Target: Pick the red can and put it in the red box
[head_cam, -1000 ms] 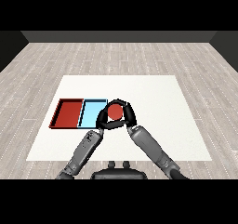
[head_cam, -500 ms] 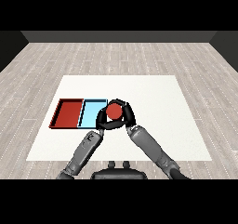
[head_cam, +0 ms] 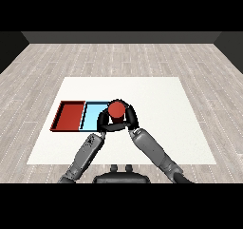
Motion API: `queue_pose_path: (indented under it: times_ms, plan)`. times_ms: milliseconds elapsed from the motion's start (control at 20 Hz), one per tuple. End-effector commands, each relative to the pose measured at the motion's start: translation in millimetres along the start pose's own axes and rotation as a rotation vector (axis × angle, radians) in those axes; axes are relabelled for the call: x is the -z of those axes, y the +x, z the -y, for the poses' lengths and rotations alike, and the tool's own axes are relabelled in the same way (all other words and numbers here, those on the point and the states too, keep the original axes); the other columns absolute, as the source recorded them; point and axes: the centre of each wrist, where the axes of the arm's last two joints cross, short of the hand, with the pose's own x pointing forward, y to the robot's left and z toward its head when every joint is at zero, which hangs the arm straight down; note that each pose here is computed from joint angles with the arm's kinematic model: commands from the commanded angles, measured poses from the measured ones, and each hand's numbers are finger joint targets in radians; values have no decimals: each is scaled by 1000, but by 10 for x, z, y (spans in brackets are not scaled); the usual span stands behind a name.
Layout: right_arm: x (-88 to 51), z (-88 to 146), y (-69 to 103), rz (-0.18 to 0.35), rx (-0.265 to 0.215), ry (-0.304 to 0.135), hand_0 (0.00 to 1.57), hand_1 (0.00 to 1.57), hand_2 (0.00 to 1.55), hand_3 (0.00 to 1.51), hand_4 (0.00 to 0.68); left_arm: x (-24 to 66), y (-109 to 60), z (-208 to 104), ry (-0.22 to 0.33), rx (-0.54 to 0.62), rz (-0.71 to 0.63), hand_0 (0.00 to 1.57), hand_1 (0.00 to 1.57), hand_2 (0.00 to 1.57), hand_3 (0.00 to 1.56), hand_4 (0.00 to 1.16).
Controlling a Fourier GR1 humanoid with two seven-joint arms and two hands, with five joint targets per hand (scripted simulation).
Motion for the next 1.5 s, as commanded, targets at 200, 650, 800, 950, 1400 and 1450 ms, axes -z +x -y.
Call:
queue_pose_path:
  times_ms: [200,650,800,950,1400,1450]
  plan:
    - [5,59,-74,-44,-57,21,0,0,0,0,0,-21,88,34,-6,-8,72,1571,1571,1557,1485,1079]
    - [-237,533,49,1,-10,-62,0,0,0,0,0,22,57,-221,47,62,74,1571,1571,1571,1501,1131]
    - [-332,732,188,23,9,-71,0,0,0,0,0,18,-36,-352,55,88,71,1571,1571,1571,1497,1127]
    - [-384,855,105,44,43,-120,0,0,0,0,0,218,97,-304,104,96,58,1571,1571,1571,1488,1120]
    - [-910,1424,136,28,45,-272,0,0,0,0,0,126,111,-1182,234,248,31,1571,1571,1571,1496,1127]
    - [-1000,1464,-57,24,25,-301,0,0,0,0,0,224,315,-1314,280,260,17,1571,1571,1571,1505,1125]
